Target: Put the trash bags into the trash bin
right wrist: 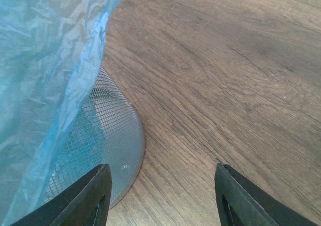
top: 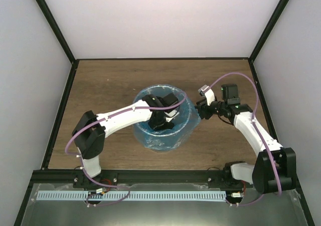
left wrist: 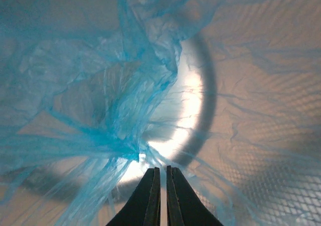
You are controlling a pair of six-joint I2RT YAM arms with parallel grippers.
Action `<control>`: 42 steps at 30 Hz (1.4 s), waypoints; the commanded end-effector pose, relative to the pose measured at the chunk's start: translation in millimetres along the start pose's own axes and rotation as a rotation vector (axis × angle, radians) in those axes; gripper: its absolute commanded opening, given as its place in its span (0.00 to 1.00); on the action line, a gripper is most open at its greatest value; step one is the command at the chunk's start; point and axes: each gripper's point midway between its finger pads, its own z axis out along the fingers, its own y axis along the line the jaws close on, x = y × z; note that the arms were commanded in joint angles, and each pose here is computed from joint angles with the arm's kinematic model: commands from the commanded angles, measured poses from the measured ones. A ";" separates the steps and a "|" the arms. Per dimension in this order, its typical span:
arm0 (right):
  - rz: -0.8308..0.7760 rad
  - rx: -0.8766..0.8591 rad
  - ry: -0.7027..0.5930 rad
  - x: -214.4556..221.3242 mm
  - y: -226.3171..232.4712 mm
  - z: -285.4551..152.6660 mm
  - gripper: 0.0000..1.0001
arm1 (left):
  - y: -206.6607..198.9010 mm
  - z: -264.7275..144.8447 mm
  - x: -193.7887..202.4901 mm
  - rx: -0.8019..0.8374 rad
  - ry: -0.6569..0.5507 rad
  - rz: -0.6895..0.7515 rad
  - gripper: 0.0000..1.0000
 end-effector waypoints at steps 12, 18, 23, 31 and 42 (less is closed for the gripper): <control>-0.022 0.000 -0.036 -6.7 1.7 -8.2 0.58 | -4.2 -68.5 -28.4 -0.058 -0.138 0.018 0.08; -0.028 0.030 -0.086 -20.3 -1.7 -21.7 0.58 | -4.5 -123.9 -43.0 -0.068 -0.276 0.033 0.18; -0.046 0.055 -0.099 -35.9 -1.4 -33.6 0.58 | -9.2 -165.0 -45.2 -0.048 -0.400 0.033 0.28; -0.100 0.228 -0.173 -95.5 -8.9 -81.9 0.69 | 39.6 -245.8 -44.7 -0.254 -0.740 -0.065 0.83; 0.033 0.414 -0.435 -217.3 2.4 -184.4 1.00 | 150.4 -340.6 -5.0 -0.593 -1.068 -0.280 1.00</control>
